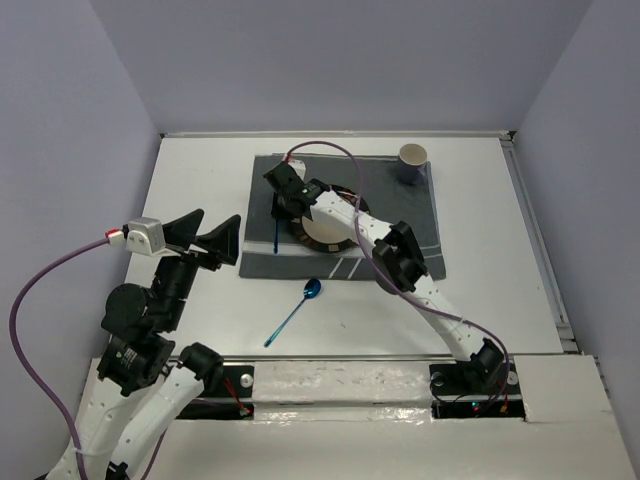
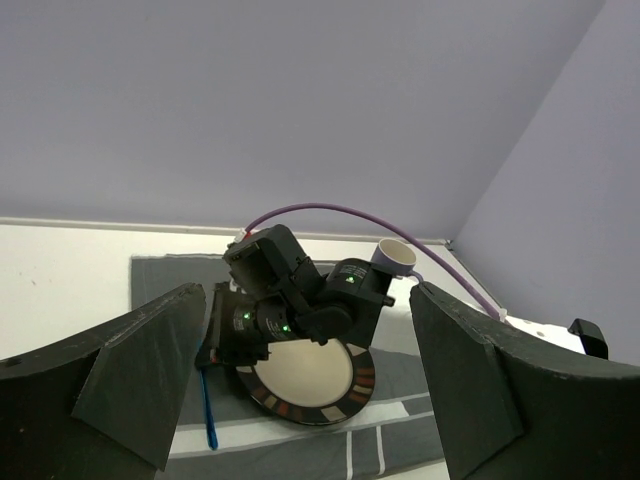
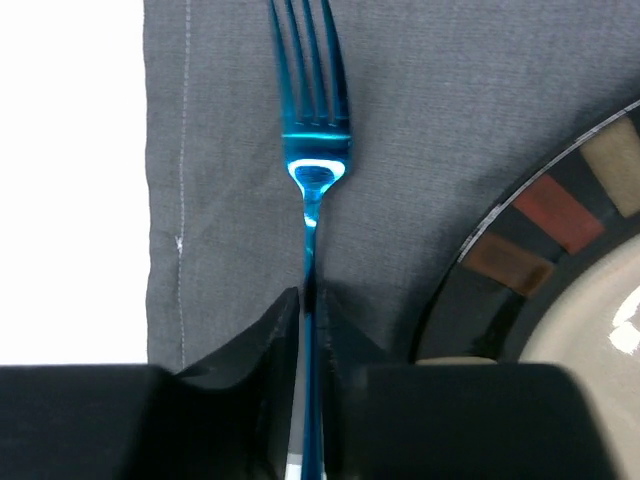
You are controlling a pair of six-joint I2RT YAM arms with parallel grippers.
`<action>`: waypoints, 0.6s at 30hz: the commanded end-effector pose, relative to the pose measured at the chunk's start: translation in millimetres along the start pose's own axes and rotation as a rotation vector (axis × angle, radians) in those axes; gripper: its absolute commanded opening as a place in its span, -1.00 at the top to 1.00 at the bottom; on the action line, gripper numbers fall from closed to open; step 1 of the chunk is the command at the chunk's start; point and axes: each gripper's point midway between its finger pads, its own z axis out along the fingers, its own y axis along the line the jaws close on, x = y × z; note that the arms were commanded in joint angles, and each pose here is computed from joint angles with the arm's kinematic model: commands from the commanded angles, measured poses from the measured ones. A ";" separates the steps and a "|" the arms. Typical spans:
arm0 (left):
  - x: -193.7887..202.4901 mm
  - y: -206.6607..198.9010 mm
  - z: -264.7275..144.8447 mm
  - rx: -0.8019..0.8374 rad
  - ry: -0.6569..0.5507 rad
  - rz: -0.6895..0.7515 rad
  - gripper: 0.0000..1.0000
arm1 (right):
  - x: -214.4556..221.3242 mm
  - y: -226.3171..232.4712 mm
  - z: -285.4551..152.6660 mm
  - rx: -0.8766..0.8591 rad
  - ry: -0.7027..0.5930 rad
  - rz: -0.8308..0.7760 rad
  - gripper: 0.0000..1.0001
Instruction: Set the dinner table for one person
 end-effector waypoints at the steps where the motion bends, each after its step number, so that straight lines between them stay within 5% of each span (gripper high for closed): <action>1: -5.5 -2.5 4.4 0.011 -0.028 0.002 -0.89 | -15.6 25.6 -4.8 -0.096 -0.044 0.006 0.38; 6: -5.7 -1.9 4.1 0.008 -0.029 0.002 -0.89 | -45.0 42.0 -36.4 -0.147 -0.107 0.011 0.07; 13: -7.8 -1.9 2.5 0.009 -0.037 0.002 -0.89 | -71.6 73.7 -129.9 -0.186 -0.243 -0.052 0.04; 18: -8.0 -4.3 1.7 0.021 -0.036 -0.001 -0.89 | 18.8 20.0 -162.2 -0.008 -0.213 -0.145 0.00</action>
